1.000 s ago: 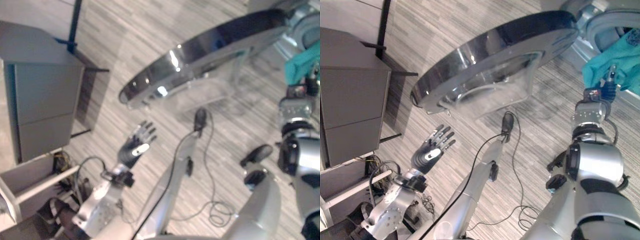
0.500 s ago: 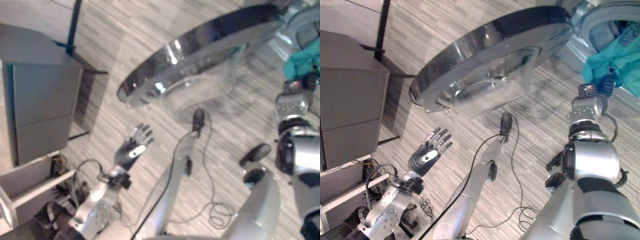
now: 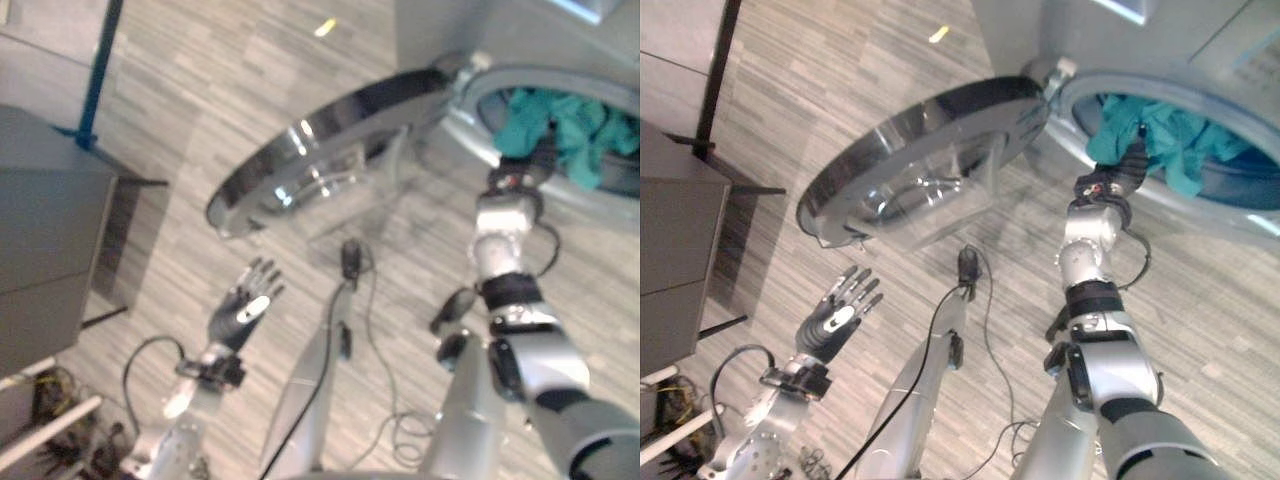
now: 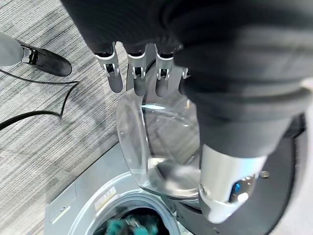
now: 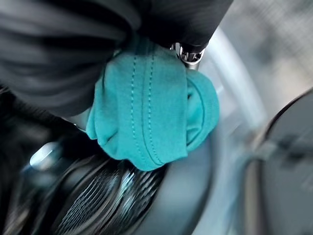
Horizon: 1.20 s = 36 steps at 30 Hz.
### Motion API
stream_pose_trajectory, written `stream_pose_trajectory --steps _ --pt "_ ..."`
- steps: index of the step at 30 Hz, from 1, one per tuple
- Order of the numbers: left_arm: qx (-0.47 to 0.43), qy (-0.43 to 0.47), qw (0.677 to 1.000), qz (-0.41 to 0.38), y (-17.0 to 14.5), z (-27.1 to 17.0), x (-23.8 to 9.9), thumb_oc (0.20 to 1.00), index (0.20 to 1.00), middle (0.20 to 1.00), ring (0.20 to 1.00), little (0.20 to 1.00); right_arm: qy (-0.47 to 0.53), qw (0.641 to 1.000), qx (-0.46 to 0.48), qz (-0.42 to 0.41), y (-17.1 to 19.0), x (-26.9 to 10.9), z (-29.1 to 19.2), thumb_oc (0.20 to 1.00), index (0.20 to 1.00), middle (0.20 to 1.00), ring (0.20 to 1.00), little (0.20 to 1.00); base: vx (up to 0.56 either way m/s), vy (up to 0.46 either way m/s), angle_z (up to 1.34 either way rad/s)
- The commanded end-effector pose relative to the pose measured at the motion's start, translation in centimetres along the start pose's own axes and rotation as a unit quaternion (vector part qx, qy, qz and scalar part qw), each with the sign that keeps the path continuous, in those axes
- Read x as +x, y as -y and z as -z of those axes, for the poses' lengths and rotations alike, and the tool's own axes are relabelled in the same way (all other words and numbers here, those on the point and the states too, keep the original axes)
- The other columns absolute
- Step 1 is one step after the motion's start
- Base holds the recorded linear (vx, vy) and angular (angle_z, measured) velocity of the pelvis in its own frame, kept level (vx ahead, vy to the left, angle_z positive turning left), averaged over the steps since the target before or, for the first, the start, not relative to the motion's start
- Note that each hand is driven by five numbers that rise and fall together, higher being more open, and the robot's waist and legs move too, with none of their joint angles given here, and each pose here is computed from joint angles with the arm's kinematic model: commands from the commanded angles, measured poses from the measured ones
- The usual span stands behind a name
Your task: Grab the laundry basket,head to the washer,open it,put in the laundry and shut it.
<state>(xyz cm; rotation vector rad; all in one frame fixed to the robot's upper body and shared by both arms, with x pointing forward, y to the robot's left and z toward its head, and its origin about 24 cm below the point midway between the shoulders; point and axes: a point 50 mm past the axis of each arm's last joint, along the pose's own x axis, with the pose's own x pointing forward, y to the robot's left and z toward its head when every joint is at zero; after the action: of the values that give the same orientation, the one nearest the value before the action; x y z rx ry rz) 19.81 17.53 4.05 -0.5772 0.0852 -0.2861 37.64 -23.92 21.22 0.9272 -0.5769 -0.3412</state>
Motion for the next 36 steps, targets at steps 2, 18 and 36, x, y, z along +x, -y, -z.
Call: stream_pose_trajectory --steps 2,18,36 --pt "0.017 -0.028 0.999 -0.007 -0.7 -0.2 -1.8 1.0 1.0 1.0 1.0 1.0 0.106 0.993 -0.001 -0.053 -3.1 0.7 -4.3 0.2 0.2 0.2 0.2 0.2 0.06 -0.024 0.04" --pt "0.082 -0.007 0.997 0.001 -0.9 -2.8 -1.8 1.0 1.0 1.0 1.0 1.0 0.159 0.95 -0.08 0.257 2.8 7.1 -19.6 0.2 0.2 0.2 0.2 0.2 0.0 0.041 0.18" --pt "0.033 -0.056 0.997 -0.046 -3.2 -1.3 -4.7 1.0 1.0 1.0 1.0 1.0 0.211 0.969 0.002 0.127 -1.8 7.6 -20.2 1.0 1.0 1.0 1.0 1.0 0.0 0.03 -0.08"
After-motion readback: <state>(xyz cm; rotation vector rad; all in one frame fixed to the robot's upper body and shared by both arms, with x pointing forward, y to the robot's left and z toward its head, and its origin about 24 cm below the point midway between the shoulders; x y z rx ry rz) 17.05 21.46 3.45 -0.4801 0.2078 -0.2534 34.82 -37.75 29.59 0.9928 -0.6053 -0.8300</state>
